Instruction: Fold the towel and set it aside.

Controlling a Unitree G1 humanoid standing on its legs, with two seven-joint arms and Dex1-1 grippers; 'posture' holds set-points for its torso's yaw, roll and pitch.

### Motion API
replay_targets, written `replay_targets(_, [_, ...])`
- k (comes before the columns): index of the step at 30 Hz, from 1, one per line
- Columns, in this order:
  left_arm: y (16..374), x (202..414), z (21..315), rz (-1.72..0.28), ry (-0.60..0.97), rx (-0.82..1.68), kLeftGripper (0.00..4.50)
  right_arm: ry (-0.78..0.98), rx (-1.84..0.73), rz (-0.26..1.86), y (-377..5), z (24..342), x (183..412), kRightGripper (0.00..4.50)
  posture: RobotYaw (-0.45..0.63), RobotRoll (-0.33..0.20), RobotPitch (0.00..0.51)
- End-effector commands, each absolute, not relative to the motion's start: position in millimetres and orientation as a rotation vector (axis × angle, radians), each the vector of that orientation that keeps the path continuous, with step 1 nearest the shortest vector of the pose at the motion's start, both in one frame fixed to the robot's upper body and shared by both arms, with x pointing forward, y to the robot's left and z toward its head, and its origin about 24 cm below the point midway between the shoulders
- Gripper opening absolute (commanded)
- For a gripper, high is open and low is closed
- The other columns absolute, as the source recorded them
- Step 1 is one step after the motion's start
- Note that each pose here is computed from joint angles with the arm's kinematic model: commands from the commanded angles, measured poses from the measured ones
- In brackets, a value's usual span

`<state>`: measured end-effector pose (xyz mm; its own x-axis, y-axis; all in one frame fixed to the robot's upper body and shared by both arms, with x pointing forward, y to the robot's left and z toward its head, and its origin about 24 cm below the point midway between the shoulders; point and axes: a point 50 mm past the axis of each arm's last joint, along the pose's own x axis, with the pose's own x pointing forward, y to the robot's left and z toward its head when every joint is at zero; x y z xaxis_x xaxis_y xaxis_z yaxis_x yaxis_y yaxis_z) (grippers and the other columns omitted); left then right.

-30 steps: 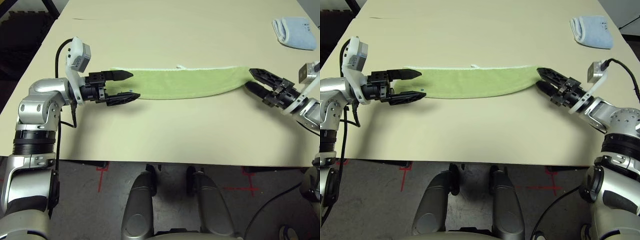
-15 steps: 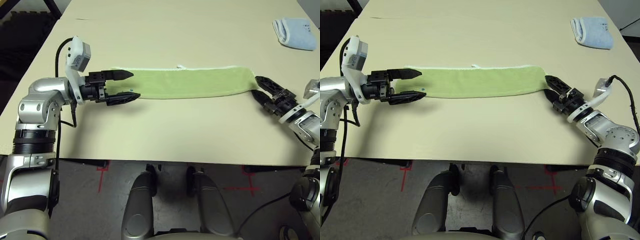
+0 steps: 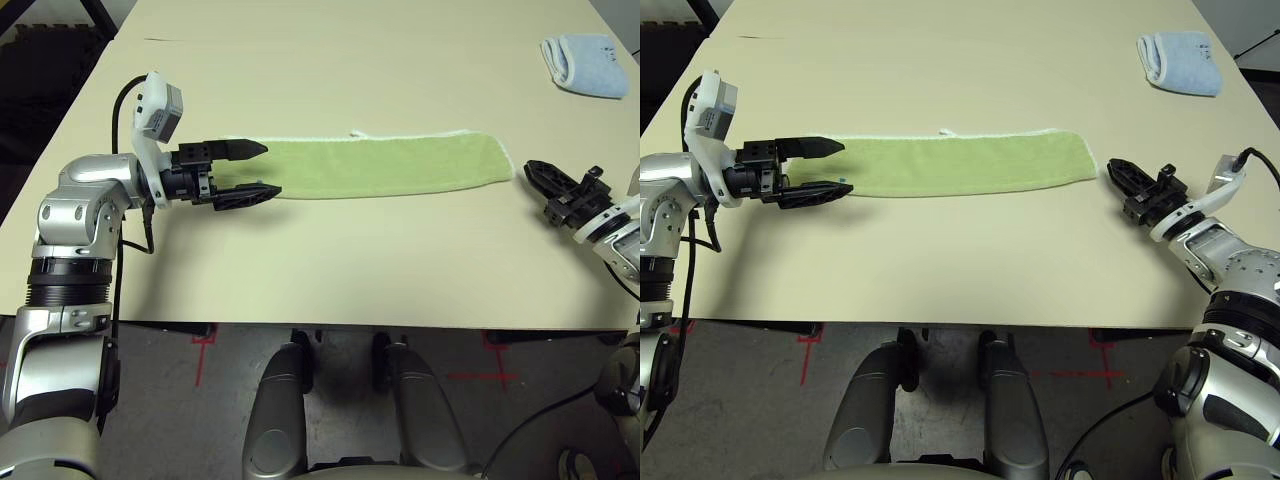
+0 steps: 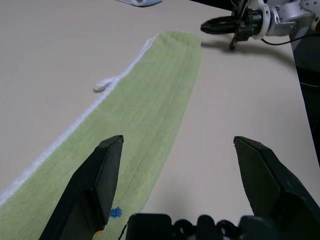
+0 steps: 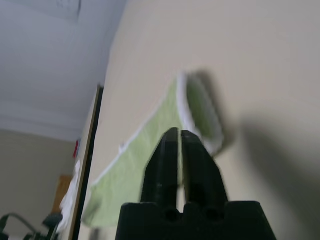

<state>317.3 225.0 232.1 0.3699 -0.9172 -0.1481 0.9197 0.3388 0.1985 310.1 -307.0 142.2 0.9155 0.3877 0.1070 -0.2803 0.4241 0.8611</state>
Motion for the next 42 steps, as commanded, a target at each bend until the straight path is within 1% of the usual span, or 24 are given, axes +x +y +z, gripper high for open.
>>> replay_targets(1, [223, 318, 230, -1.214, 0.015, 0.268, 4.5, 0.181, 1.071, 0.481, -292, 138, 304, 1.4, -0.06, 0.0, 0.288])
replay_targets(7, [222, 318, 229, -1.219, 0.014, 0.262, 4.5, 0.177, 1.07, 0.501, -282, 142, 299, 3.63, -0.07, 0.0, 0.288])
replay_targets(8, [222, 318, 229, -1.22, 0.014, 0.262, 4.5, 0.18, 1.07, 0.505, -281, 143, 298, 4.07, -0.07, 0.0, 0.288])
replay_targets(9, [222, 319, 229, -1.22, 0.014, 0.263, 4.5, 0.181, 1.07, 0.505, -280, 143, 297, 4.36, -0.06, 0.0, 0.289])
replay_targets(10, [222, 319, 230, -1.219, 0.014, 0.264, 4.5, 0.181, 1.071, 0.504, -279, 143, 297, 4.45, -0.06, 0.0, 0.289])
replay_targets(13, [223, 318, 230, -1.219, 0.015, 0.266, 4.5, 0.164, 1.088, 0.479, -281, 142, 297, 4.45, -0.06, 0.0, 0.289])
replay_targets(16, [224, 317, 230, -1.219, 0.017, 0.268, 4.5, 0.137, 1.129, 0.424, -290, 142, 301, 4.45, -0.06, 0.0, 0.282])
replay_targets(23, [225, 316, 230, -1.219, 0.018, 0.271, 4.5, 0.132, 1.147, 0.377, -300, 140, 306, 4.45, -0.05, 0.0, 0.277])
replay_targets(29, [223, 317, 229, -1.224, 0.02, 0.268, 4.5, 0.14, 1.123, 0.374, -304, 138, 306, 4.45, -0.06, 0.0, 0.278])
replay_targets(38, [224, 314, 229, -1.222, 0.024, 0.27, 4.5, 0.149, 1.115, 0.371, -303, 133, 309, 4.45, -0.04, 0.0, 0.27])
replay_targets(39, [225, 314, 229, -1.221, 0.024, 0.271, 4.5, 0.151, 1.113, 0.365, -303, 132, 310, 4.07, -0.04, 0.0, 0.268])
replay_targets(40, [225, 314, 229, -1.22, 0.024, 0.271, 4.5, 0.152, 1.111, 0.361, -304, 131, 311, 3.86, -0.04, 0.0, 0.268])
replay_targets(41, [225, 313, 229, -1.219, 0.024, 0.271, 4.5, 0.153, 1.111, 0.358, -304, 131, 311, 3.46, -0.04, 0.0, 0.267])
replay_targets(42, [225, 313, 229, -1.219, 0.024, 0.271, 4.5, 0.153, 1.111, 0.357, -304, 130, 311, 3.15, -0.04, 0.0, 0.267])
